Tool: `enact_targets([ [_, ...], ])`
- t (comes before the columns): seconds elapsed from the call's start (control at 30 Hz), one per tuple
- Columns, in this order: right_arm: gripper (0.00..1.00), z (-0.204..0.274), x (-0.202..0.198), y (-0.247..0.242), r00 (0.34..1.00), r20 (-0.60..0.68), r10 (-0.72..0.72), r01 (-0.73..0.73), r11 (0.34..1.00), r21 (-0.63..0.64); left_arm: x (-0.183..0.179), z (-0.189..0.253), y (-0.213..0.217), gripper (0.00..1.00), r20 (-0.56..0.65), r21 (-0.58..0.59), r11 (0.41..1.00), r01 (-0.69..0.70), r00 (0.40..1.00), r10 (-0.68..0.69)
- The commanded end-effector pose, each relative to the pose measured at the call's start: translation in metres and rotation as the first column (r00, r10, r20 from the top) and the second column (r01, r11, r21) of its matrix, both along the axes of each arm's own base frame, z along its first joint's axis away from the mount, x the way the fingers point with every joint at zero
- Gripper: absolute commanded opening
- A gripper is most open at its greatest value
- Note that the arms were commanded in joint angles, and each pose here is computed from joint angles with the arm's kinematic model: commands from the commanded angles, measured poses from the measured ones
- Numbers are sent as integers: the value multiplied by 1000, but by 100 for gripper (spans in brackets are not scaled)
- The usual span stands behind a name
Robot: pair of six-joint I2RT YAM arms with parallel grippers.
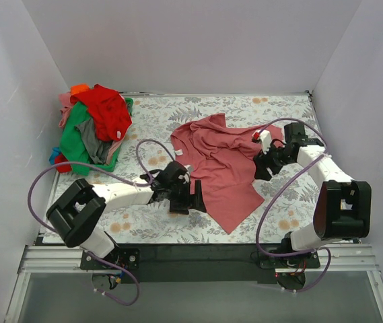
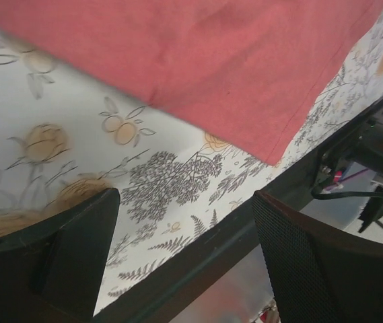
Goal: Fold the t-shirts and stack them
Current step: Flatten the tshirt out
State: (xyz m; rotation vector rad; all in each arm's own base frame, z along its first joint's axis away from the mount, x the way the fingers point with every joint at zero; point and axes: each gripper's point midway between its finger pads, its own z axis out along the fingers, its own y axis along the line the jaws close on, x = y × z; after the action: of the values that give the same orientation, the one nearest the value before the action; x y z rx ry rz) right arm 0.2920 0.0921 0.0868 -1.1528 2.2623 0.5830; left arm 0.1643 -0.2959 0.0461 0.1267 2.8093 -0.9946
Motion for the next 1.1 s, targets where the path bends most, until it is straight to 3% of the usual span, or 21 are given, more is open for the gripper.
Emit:
enact_targets([
  [0.0, 71, 2, 4, -2, 998, 9, -69, 68, 997, 43, -1, -7, -14, 78, 57, 90, 996, 8, 998, -14],
  [0.2, 72, -10, -7, -3, 996, -18, -83, 84, 994, 64, -3, -16, -25, 77, 105, 210, 977, 26, 993, -49],
  [0.47, 72, -13, -12, -12, 993, -30, -118, 120, 988, 93, -10, -30, -47, 63, 89, 272, 962, 23, 995, -49],
  [0.77, 71, -12, -14, -13, 992, -30, -122, 125, 985, 115, -9, -72, -31, 58, 87, 468, 884, -7, 995, -39],
  [0.9, 71, -12, -15, -13, 992, -29, -123, 126, 985, 120, -12, -90, -19, 44, 65, 536, 844, 9, 997, -52],
  [0.93, 71, -13, -16, -13, 992, -32, -123, 126, 985, 120, -12, -92, -18, 35, 65, 542, 840, 11, 996, -55],
  [1.0, 71, -12, -16, -13, 992, -27, -124, 127, 984, 123, -12, -93, -17, 30, 66, 546, 838, 15, 996, -61],
  [1.07, 71, -12, -17, -13, 992, -28, -125, 128, 984, 124, -13, -93, -14, 18, 66, 550, 835, 16, 996, -62],
])
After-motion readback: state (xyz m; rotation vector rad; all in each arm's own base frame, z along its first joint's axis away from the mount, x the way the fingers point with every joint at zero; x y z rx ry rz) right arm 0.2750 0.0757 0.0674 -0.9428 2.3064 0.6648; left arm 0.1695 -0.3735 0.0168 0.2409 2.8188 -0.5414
